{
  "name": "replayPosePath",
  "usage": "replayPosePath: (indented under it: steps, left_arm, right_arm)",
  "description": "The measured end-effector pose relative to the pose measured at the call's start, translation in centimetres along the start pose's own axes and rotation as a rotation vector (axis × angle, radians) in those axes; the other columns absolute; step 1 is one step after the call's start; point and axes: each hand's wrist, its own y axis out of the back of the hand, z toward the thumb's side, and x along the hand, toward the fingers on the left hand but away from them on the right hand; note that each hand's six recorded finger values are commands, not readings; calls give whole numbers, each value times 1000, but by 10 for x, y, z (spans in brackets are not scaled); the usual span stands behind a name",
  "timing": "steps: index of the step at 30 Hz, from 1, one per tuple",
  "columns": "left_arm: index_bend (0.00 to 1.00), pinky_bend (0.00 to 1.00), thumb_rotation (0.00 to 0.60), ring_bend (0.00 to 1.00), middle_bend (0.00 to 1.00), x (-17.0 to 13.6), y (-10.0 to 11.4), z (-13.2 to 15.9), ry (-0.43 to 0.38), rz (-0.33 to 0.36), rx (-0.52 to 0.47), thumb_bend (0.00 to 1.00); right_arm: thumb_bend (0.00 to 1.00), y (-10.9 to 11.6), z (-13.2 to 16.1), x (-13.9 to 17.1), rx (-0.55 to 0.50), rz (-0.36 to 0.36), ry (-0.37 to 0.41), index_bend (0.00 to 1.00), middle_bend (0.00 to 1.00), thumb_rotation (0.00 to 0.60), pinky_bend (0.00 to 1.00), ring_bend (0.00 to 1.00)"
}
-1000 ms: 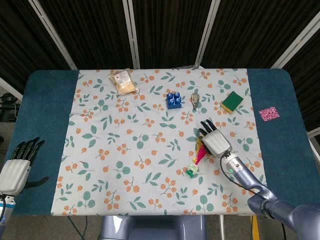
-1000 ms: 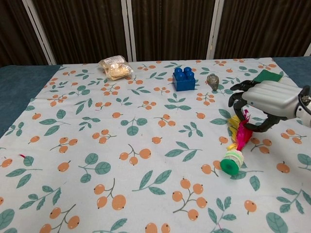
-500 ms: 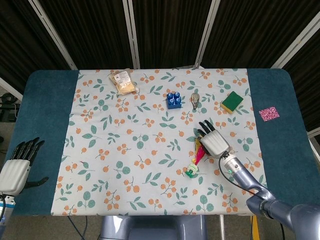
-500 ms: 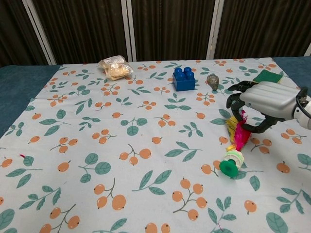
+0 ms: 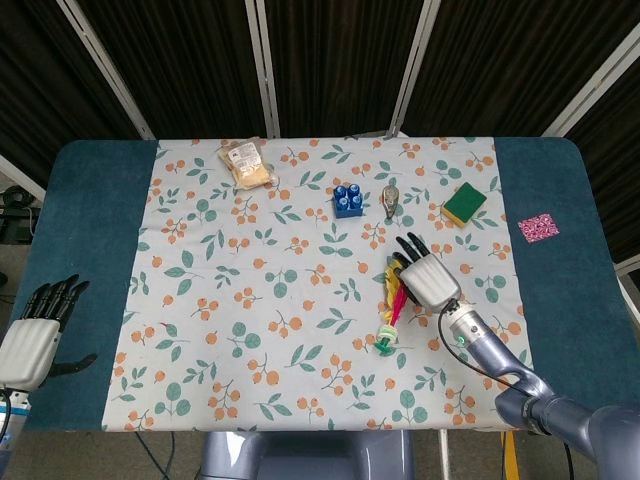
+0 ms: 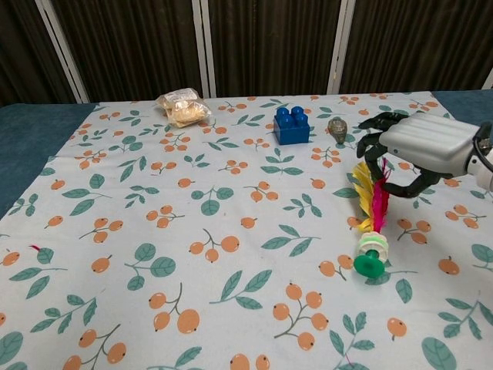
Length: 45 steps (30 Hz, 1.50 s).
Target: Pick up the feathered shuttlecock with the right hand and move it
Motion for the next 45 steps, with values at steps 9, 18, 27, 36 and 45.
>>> replayPosePath:
  steps: [9,18,27,36,45]
  left_arm:
    - [0,0,600,0,0,0,2,1,-5,11,-2,69]
    - [0,0,600,0,0,0,3,0,2,14,-14,70]
    - [0,0,600,0,0,0,3,0,3,14,-17,71]
    - [0,0,600,0,0,0,3,1,2,12,-15,72]
    - [0,0,600,0,0,-1,2,1,4,8,-15,72]
  right_arm:
    - [467,34,-9,5,39,-68,-7,634,235,600,0,0]
    - [471,69,-23,18,145,-124,-34,636,235,600,0,0]
    - [471,92,-27,28,233,-148,-55,638,235,600,0,0]
    - [472,92,-30,34,277,-154,-96,638,235,600,0,0]
    - [470,81,-35,36,336,-139,-113,638,235,600,0,0]
